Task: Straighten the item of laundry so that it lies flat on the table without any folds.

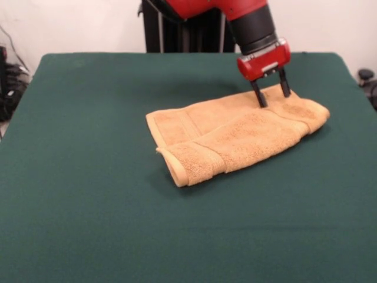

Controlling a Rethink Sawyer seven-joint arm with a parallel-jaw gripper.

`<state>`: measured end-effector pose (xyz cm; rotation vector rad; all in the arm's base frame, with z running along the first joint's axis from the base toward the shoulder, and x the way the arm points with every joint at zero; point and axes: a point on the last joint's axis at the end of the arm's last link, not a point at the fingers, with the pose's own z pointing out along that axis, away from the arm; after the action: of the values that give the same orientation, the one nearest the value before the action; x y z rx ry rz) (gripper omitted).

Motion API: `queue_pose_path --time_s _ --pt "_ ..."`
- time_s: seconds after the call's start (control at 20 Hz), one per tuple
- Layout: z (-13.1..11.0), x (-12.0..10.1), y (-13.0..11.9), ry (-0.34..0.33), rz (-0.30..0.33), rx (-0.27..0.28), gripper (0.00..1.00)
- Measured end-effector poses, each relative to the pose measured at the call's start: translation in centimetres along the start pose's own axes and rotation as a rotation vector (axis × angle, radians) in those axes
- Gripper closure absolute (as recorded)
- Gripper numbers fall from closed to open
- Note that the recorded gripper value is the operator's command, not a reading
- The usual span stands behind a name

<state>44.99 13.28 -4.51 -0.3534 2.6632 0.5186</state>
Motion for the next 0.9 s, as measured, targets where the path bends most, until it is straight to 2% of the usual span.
queue_pose_path --time_s 0.9 --pt "0.32 -0.27 0.01 -0.005 -0.007 0.002 0.0"
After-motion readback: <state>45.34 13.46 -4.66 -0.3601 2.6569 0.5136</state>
